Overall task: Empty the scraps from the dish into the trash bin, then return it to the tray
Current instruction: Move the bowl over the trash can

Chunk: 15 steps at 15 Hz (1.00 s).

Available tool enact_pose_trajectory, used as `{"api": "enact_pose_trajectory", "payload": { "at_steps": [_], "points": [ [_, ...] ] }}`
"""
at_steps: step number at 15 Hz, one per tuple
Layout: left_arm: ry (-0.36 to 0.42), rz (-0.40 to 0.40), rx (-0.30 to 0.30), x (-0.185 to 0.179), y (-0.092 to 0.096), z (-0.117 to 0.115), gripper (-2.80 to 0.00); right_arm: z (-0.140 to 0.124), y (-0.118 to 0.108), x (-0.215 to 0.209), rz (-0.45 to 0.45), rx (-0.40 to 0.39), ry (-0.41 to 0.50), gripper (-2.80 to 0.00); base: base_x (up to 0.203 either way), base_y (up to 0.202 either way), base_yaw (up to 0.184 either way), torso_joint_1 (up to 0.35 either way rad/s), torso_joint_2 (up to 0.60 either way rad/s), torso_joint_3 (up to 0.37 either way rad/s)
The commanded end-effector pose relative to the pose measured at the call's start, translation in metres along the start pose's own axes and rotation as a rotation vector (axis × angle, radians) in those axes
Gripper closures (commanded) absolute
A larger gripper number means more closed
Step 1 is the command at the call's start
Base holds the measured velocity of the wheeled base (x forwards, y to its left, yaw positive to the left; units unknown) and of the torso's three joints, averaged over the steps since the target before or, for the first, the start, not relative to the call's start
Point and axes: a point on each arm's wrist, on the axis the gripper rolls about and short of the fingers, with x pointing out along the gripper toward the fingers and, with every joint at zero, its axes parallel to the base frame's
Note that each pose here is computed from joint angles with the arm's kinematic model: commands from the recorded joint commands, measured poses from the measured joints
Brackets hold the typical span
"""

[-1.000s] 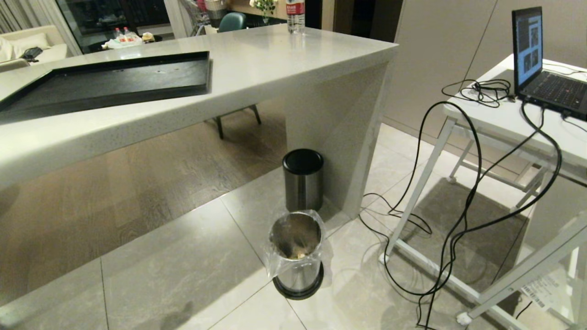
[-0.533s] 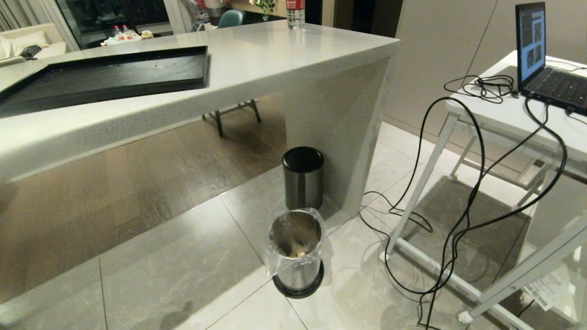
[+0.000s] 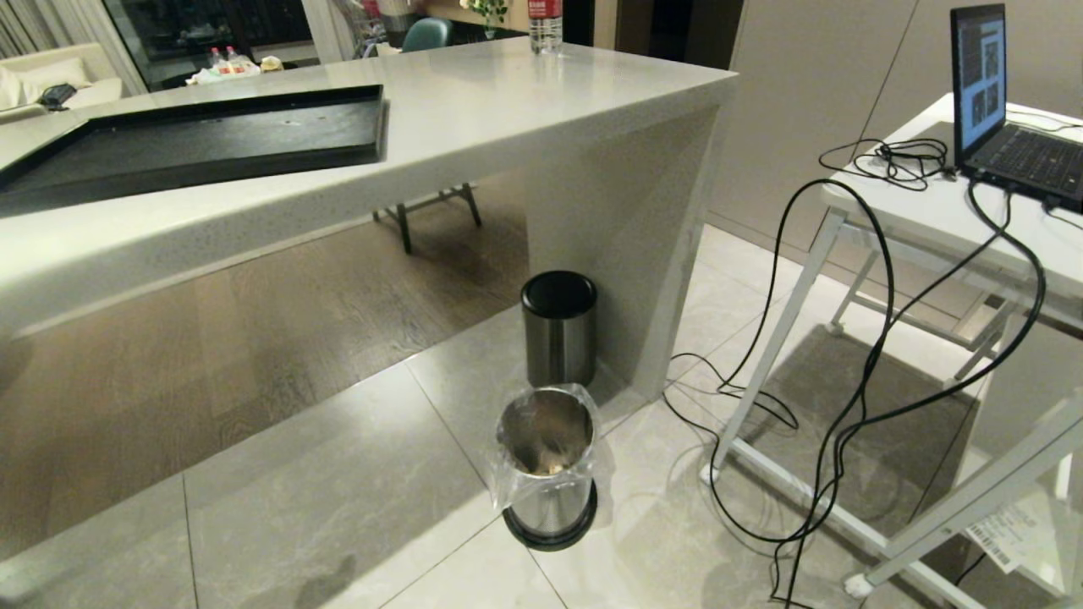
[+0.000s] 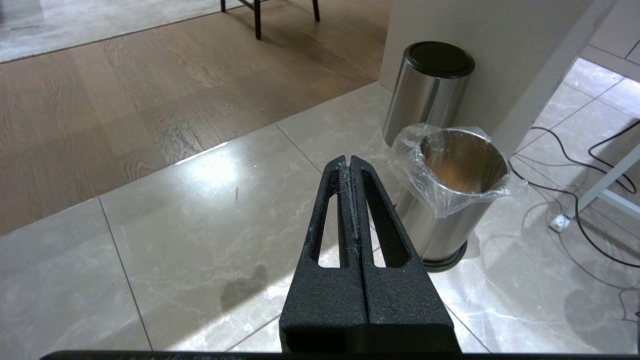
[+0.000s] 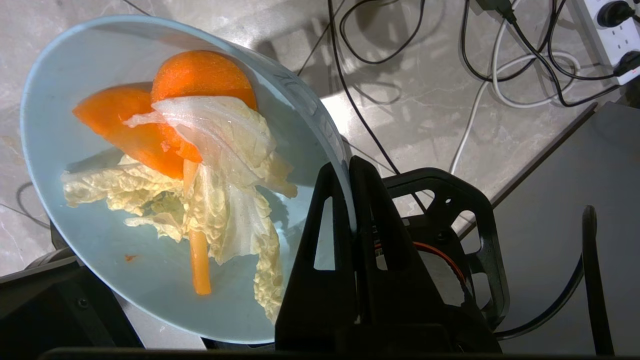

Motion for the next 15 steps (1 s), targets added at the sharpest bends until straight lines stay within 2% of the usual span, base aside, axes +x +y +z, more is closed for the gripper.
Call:
{"api": "enact_pose_trajectory", "payload": {
  "at_steps": [1,15],
  "points": [
    [0.001,0.001,0.0,0.0001,0.0,0.0,0.0,-0.0006,-0.0003,0.0006,-0.006,0.002,0.004,0.0,0.0,0.0,0.0,0.0,0.0,0.0],
    [0.001,-0.005,0.001,0.0001,-0.0001,-0.0001,0.0,-0.0037,-0.0022,0.0027,-0.01,-0.001,0.01,0.0,0.0,0.0,0.0,0.0,0.0,0.0]
  ]
}}
